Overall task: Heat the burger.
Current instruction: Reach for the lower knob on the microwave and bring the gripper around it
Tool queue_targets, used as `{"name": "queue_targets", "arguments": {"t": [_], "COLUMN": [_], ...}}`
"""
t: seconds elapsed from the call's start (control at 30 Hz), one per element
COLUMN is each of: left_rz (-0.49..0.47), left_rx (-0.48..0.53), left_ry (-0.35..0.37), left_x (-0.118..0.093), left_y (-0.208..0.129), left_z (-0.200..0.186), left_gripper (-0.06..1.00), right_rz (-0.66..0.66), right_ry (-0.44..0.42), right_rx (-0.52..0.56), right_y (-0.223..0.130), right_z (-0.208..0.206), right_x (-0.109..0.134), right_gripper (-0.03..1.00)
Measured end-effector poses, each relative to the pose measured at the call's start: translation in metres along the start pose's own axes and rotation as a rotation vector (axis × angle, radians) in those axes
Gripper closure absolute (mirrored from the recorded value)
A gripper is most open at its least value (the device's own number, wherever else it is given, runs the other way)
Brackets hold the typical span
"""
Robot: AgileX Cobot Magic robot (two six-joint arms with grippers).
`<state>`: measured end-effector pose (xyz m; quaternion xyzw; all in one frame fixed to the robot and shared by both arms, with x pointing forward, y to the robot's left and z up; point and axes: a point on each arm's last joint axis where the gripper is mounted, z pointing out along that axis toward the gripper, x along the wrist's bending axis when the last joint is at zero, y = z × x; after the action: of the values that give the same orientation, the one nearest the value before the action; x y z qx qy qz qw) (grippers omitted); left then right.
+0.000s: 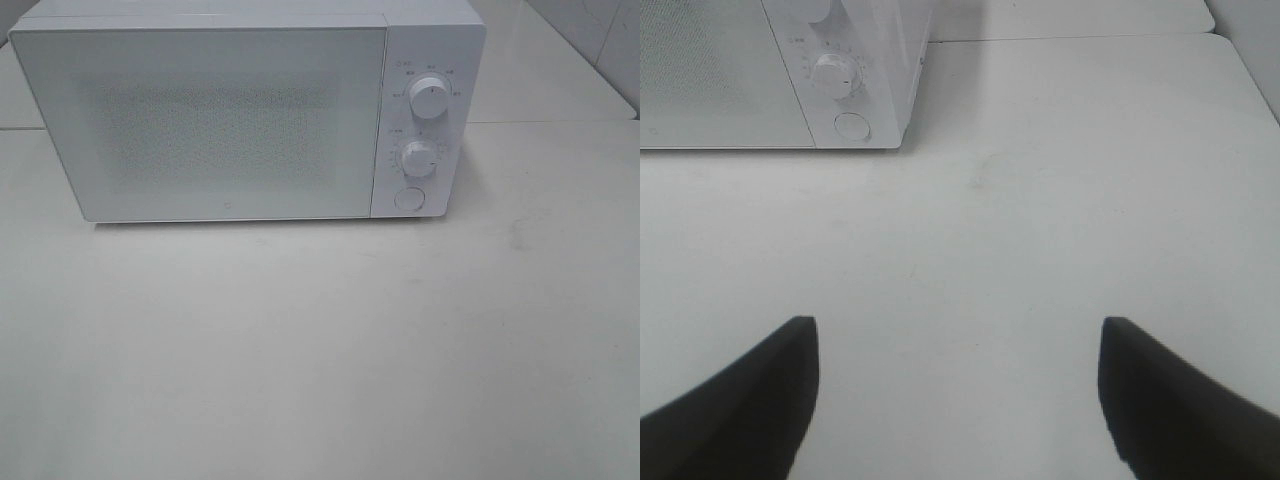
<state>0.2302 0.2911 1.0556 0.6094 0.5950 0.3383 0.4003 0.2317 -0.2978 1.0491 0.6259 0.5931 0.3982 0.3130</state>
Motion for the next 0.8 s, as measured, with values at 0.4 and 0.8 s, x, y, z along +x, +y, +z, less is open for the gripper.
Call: {"name": "queue_targets", "arguments": {"t": [0.4,0.8], "left_rz": [0.000,0.000], "left_rx": [0.000,0.000], "left_ry": [0.000,0.000], "left_x": [0.0000,0.0000], "left_y": [0.0000,0.0000], "left_z": [0.0000,0.0000], "left_gripper": [-0.04,-0.04], "right_rz": [0.000,0.000], "right_ry": [0.000,0.000], "right_rx": [0.000,0.000], "right_y": [0.0000,0.0000], "right_z": [0.0000,0.0000], "right_x": [0.0000,0.0000], "right_gripper": [0.21,0.21]}}
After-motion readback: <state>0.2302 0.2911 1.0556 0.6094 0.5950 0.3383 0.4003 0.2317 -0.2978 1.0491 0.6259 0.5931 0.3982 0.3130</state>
